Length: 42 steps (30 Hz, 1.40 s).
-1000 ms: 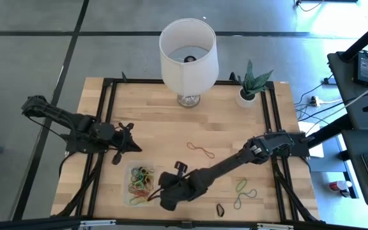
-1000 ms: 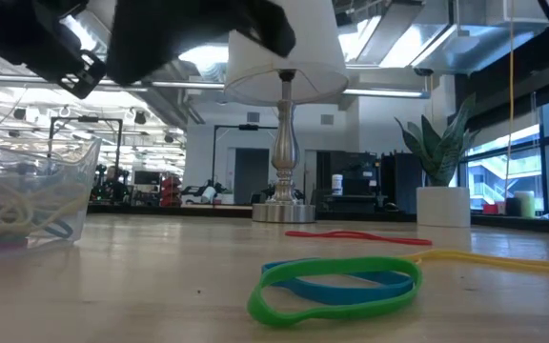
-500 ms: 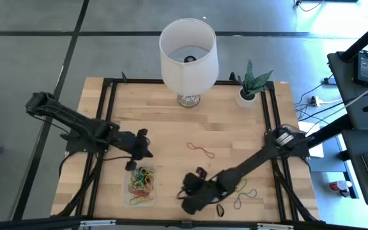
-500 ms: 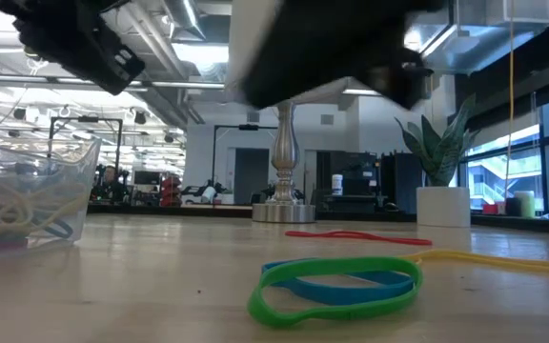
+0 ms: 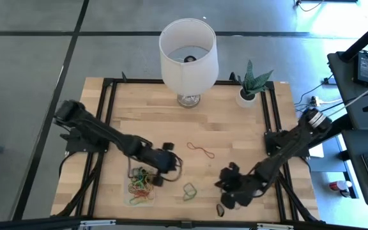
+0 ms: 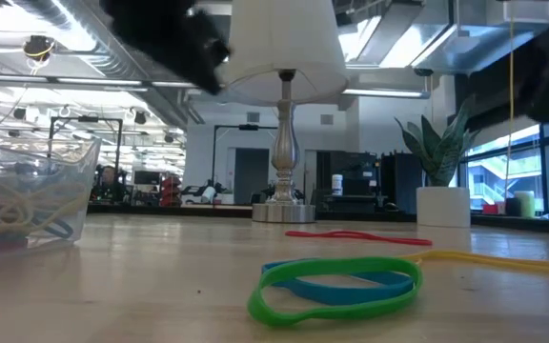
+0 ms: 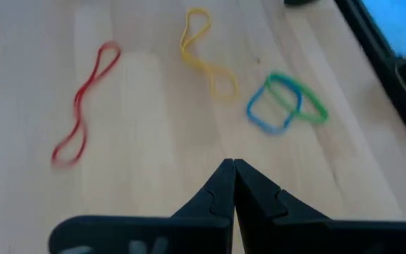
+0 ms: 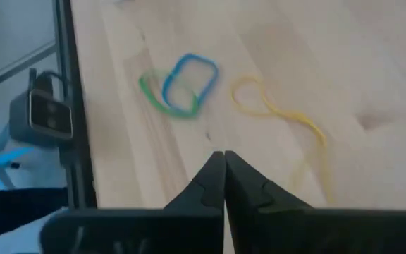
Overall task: Pick and place rubber bands into bin
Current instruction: Put the blue rubber band into the transparent bin
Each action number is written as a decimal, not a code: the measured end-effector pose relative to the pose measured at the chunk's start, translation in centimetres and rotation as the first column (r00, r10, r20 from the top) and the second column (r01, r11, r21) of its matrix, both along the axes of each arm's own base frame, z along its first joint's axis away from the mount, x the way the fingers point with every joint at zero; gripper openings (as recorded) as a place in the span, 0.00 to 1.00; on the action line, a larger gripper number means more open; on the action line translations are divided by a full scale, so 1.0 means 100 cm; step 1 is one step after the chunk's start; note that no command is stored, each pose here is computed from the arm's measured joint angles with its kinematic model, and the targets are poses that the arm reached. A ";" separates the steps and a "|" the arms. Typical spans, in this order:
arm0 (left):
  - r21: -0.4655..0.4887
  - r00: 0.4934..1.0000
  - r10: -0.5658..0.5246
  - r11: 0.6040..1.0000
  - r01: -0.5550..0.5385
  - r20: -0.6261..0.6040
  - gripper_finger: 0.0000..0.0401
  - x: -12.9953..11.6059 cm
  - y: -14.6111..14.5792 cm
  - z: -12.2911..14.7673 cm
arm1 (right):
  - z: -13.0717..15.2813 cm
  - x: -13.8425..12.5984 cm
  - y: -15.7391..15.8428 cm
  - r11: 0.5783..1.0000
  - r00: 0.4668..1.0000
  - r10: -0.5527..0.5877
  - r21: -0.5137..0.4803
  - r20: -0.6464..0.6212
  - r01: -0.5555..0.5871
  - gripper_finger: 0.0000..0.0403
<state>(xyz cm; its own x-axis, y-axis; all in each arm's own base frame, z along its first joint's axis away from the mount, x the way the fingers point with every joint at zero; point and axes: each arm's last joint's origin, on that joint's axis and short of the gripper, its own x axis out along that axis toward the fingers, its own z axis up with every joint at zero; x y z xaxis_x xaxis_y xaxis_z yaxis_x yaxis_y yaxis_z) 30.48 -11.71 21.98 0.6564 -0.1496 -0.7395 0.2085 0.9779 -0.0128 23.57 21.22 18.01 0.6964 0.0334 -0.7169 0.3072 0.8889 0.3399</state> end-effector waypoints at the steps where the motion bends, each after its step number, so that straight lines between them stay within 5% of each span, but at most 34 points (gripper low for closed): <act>1: -0.001 1.000 0.000 1.000 0.000 0.003 0.01 0.009 -0.004 0.000 | -0.001 -0.007 -0.002 1.000 1.000 0.010 0.002 0.002 -0.010 0.01; 12: 0.017 1.000 -0.003 1.000 0.003 -0.014 0.18 0.084 -0.037 -0.016 | -0.008 -0.059 -0.026 0.995 0.995 0.098 0.010 0.018 -0.098 0.01; 24: 0.030 0.990 -0.002 1.000 0.007 -0.138 0.33 0.101 -0.051 -0.072 | -0.014 -0.080 -0.022 0.984 0.984 0.173 0.035 0.045 -0.175 0.01; 34: 0.076 0.972 -0.067 0.993 0.086 -0.225 0.29 0.097 -0.056 -0.092 | -0.014 -0.084 -0.020 0.981 0.981 0.191 0.027 0.039 -0.193 0.01; 42: 0.158 0.975 -0.001 0.987 0.037 -0.223 0.02 0.093 -0.061 -0.099 | -0.014 -0.084 -0.020 0.980 0.979 0.198 0.021 0.040 -0.199 0.01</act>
